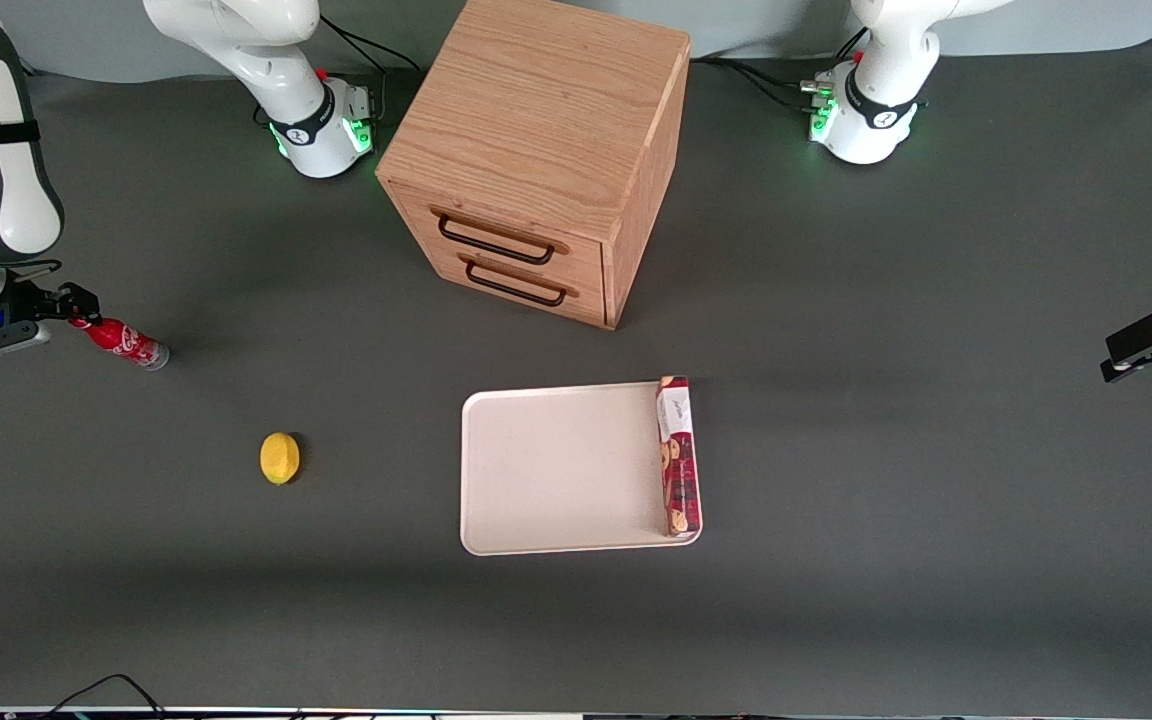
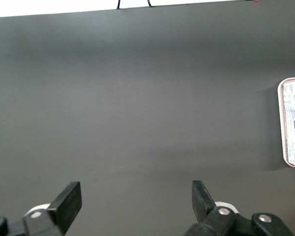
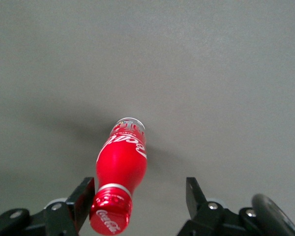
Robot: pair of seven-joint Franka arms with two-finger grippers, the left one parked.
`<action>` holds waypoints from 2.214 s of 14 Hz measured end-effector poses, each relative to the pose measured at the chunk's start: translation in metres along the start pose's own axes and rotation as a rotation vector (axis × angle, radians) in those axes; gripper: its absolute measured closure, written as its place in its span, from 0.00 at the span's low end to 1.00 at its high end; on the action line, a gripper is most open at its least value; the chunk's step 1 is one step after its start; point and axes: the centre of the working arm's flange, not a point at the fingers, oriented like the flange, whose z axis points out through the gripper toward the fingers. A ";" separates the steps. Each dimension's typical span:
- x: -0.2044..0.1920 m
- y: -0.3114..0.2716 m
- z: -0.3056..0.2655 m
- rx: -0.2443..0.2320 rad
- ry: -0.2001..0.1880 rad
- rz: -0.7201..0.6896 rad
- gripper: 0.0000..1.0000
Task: Place coke bottle on tray
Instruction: 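Close the right gripper around the bottle's body, then lift the bottle and carry it with the right gripper over the white tray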
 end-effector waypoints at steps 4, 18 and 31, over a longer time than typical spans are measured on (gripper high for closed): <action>-0.002 -0.003 0.005 0.010 -0.007 0.000 0.38; 0.070 -0.024 -0.153 0.087 -0.044 -0.079 0.66; 0.308 -0.438 -0.243 0.249 0.028 0.375 0.66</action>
